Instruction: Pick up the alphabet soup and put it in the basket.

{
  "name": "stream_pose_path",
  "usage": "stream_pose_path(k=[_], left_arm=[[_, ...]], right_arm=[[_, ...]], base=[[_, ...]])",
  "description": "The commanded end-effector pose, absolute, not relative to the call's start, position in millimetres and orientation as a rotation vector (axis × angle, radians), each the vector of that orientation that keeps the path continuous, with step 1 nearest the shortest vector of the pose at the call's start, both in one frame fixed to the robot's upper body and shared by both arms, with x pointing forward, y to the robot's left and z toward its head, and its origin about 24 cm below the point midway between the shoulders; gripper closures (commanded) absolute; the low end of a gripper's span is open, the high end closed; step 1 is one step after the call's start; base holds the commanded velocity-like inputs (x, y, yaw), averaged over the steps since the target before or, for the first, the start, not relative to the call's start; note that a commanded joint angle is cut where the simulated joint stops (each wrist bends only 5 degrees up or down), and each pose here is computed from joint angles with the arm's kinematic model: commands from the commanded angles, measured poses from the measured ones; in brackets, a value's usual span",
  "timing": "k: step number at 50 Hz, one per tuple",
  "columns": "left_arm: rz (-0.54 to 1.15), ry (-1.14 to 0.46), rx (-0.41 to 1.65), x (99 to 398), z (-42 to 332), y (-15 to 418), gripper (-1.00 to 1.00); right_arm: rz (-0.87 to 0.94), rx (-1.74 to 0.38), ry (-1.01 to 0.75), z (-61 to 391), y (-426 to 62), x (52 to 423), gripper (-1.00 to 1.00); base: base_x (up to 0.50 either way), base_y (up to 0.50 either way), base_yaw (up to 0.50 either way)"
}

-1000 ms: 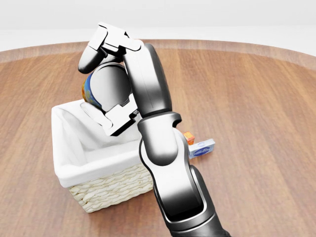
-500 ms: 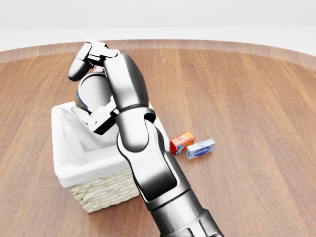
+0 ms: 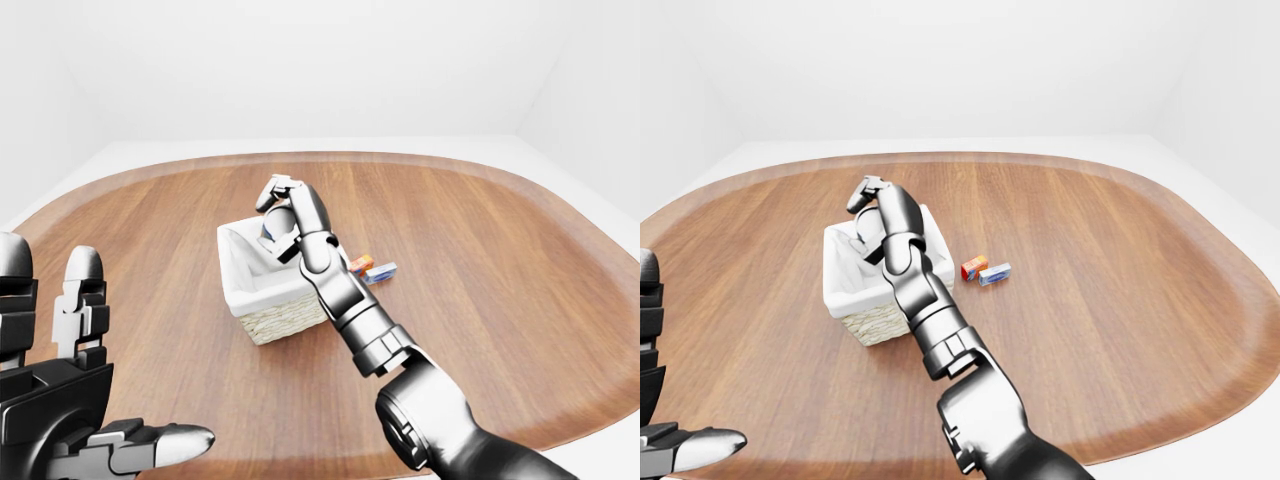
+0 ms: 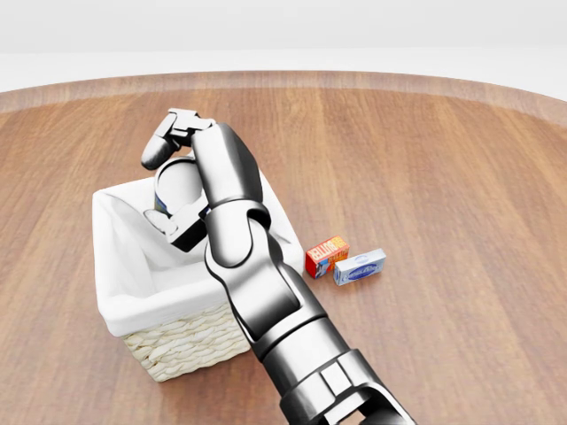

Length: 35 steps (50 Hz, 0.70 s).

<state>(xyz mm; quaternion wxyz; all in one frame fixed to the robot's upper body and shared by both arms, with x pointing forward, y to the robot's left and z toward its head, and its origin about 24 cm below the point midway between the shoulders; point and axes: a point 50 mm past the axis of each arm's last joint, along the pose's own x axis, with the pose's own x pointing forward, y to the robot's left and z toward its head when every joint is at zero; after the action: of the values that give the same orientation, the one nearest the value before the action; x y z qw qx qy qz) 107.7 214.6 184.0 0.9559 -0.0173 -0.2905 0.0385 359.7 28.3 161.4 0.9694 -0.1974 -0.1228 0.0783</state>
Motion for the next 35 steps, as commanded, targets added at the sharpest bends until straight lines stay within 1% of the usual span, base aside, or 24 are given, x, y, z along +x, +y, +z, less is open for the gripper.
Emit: stream_pose_path(k=[1,35], left_arm=[[0.077,-0.589,-0.037,107.4,184.0,214.9,-1.0],[0.071,-0.599,-0.03,108.7,184.8,213.8,-1.0]], right_arm=[[0.135,-0.385,-0.185,153.7,30.0,364.7,1.0],[0.13,-0.445,-0.18,145.5,34.3,365.9,1.0]], base=[[0.0,0.0,0.0],[0.0,0.0,0.0]])
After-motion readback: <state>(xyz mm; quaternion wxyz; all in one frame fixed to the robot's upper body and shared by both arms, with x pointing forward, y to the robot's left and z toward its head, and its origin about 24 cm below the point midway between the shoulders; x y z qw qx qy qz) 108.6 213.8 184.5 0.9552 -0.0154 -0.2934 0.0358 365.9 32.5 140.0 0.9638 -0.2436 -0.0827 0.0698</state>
